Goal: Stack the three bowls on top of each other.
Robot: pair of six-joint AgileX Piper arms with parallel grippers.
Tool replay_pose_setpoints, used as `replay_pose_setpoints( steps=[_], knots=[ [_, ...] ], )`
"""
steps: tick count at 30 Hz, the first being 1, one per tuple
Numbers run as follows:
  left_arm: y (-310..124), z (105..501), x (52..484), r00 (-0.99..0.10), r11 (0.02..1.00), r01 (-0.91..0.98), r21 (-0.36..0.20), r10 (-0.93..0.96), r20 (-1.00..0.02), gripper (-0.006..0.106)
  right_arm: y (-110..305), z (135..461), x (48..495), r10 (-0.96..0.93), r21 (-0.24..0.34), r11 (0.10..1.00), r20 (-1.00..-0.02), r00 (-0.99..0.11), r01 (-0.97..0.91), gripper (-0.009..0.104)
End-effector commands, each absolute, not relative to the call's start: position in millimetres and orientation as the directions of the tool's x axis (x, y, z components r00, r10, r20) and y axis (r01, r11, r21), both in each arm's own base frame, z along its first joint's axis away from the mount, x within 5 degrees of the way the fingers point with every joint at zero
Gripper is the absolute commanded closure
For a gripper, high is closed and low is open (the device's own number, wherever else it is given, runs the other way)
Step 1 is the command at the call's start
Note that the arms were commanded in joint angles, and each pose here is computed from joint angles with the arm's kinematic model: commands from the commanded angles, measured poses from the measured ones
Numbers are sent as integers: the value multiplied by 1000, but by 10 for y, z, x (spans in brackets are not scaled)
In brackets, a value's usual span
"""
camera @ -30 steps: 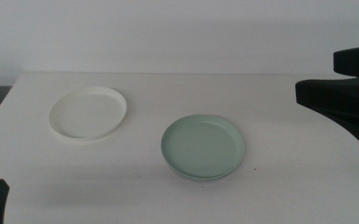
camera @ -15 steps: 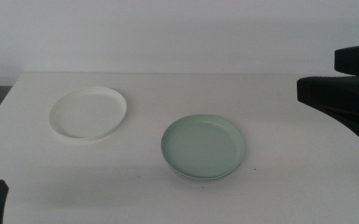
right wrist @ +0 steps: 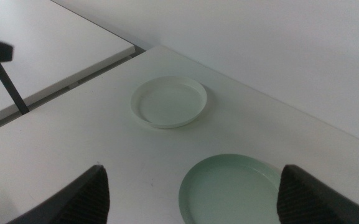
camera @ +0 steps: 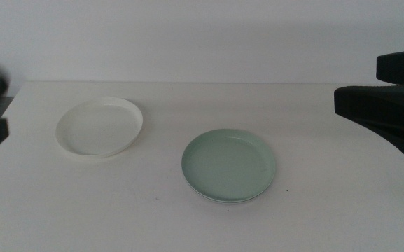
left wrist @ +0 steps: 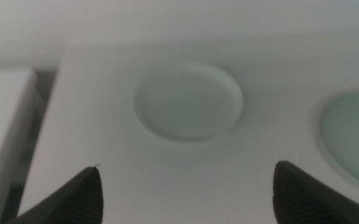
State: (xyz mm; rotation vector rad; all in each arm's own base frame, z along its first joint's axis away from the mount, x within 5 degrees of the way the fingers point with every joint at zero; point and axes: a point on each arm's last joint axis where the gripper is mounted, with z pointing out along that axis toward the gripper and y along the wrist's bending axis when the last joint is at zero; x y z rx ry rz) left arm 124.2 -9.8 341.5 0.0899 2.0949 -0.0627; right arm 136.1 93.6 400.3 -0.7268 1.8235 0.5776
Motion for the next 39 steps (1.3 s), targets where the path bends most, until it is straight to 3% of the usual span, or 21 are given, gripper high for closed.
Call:
replay_pose_setpoints(
  steps=[1,4,8,12,20,26,28,30,34,37,39],
  knots=[
    [-128,3600,1432,-628,995,96,-41,29,-777,7,934,4009,1349,-209,45,698,-941,-264,-714,2],
    [-146,3786,1689,-653,994,99,-47,29,-757,7,934,4009,1349,-209,45,698,-941,-264,-714,2],
    [-153,3941,2049,-577,995,92,-36,23,-816,7,934,4009,1349,-209,45,698,-941,-264,-714,2],
    [-143,4002,2348,-547,991,-3,-137,-116,-829,7,934,4009,1349,-209,45,698,-941,-264,-714,2],
    [153,3862,3118,-721,979,-166,-121,-204,-662,7,934,4009,1349,-209,45,698,-941,-264,-714,2],
    [385,3563,3673,-816,966,-204,-156,-256,-518,7,934,4009,1349,-209,45,698,-941,-264,-714,2],
    [414,3426,3842,-841,975,-149,-162,-211,-497,7,934,4009,1349,-209,45,698,-941,-264,-714,2],
    [399,3279,3965,-851,967,-153,-203,-233,-470,7,934,4009,1349,-209,45,698,-941,-264,-714,2],
    [418,2984,4212,-831,956,-172,-238,-270,-487,7,934,4009,1349,-209,45,698,-941,-264,-714,2],
    [438,2753,4302,-855,957,-181,-225,-266,-445,7,934,4009,1349,-209,45,698,-941,-264,-714,2],
    [461,2596,4350,-879,971,-151,-186,-218,-424,7,934,4009,1349,-209,45,698,-941,-264,-714,2]
  ],
)
